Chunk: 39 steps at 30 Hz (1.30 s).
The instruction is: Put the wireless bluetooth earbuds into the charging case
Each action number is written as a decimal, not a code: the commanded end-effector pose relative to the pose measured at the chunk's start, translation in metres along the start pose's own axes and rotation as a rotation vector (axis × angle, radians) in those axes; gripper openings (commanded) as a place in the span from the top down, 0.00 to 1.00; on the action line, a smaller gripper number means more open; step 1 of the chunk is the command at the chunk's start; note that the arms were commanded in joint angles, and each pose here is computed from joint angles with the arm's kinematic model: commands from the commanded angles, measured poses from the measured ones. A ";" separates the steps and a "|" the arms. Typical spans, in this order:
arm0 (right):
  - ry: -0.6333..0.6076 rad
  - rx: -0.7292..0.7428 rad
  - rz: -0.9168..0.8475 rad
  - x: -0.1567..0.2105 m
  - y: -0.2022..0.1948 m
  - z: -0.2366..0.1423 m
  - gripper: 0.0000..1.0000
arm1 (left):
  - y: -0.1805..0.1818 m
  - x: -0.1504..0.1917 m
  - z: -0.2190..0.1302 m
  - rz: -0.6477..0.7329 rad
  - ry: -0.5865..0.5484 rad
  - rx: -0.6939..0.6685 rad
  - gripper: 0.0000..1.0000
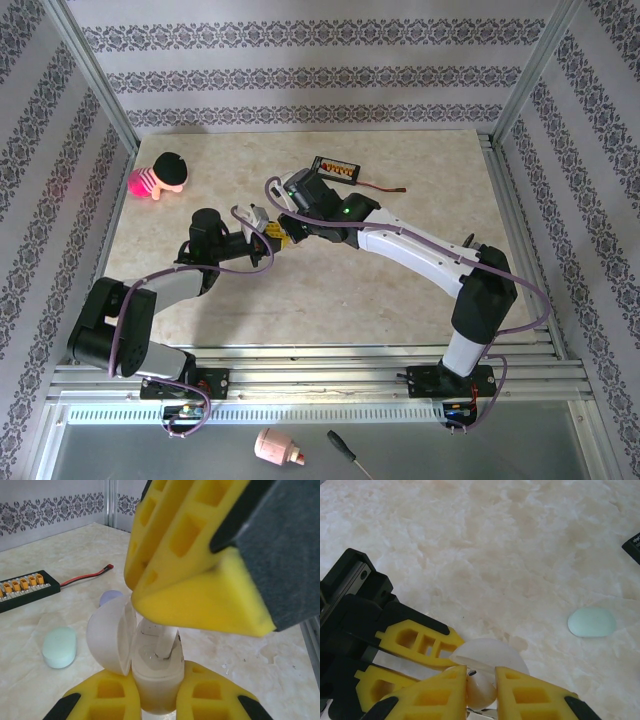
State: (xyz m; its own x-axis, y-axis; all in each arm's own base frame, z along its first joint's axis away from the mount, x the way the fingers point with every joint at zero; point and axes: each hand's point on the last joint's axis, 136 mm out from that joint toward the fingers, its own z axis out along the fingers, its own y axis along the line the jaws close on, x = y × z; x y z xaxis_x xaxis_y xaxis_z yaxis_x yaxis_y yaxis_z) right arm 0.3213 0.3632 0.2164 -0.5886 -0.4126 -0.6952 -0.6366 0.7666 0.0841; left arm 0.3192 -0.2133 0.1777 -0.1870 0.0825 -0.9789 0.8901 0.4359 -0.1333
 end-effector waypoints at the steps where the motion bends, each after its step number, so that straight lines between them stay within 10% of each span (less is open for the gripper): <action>1: 0.025 -0.006 -0.034 0.009 0.006 0.000 0.81 | 0.002 -0.018 0.004 0.034 -0.042 0.000 0.99; 23: 0.075 -0.036 -0.038 0.016 0.011 0.010 0.80 | -0.015 -0.025 -0.001 0.096 -0.082 0.062 0.99; 39: 0.003 -0.178 0.131 0.000 0.004 -0.011 0.46 | -0.013 -0.021 0.001 0.080 -0.079 0.068 0.99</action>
State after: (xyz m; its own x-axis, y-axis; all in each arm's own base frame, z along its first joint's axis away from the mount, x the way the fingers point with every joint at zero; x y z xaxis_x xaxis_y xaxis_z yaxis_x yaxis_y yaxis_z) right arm 0.3147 0.3640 0.2138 -0.6581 -0.3608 -0.6608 -0.6439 0.7246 0.2457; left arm 0.3180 -0.2152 0.1842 -0.1588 0.0657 -0.9851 0.9007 0.4182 -0.1173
